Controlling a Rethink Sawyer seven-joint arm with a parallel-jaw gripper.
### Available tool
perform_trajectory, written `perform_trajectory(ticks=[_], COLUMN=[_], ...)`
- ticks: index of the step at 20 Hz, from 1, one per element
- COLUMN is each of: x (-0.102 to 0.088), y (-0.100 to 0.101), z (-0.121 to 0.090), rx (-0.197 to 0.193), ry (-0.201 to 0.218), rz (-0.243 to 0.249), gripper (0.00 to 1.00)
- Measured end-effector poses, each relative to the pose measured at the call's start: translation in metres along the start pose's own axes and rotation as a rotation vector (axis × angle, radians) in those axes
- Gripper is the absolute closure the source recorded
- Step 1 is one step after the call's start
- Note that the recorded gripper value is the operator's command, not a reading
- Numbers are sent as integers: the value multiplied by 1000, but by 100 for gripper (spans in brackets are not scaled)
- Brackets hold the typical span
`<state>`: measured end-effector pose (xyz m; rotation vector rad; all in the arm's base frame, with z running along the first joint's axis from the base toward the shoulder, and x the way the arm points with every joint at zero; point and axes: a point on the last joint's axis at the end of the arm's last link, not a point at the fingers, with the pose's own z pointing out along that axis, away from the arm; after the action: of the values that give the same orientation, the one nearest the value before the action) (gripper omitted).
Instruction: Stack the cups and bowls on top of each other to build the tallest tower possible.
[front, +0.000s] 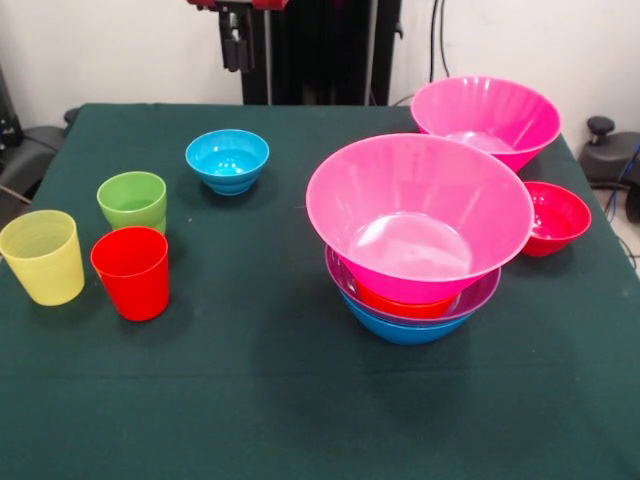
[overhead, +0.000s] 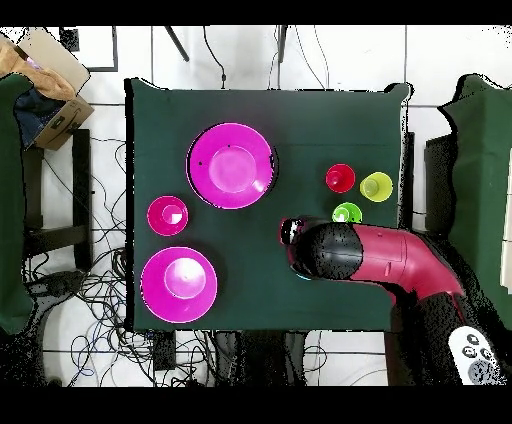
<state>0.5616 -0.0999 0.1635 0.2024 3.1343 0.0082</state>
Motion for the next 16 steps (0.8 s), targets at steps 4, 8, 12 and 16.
perform_trajectory(ticks=[4,8,12,16], x=[-1,0,2,2], y=[5,13,16,16], z=[3,1,-3,-5], rx=[-4,-4,-3,-1], ry=[20,65,96,108], rz=[-9,-24,-30,-31], gripper=[100,100,100,100])
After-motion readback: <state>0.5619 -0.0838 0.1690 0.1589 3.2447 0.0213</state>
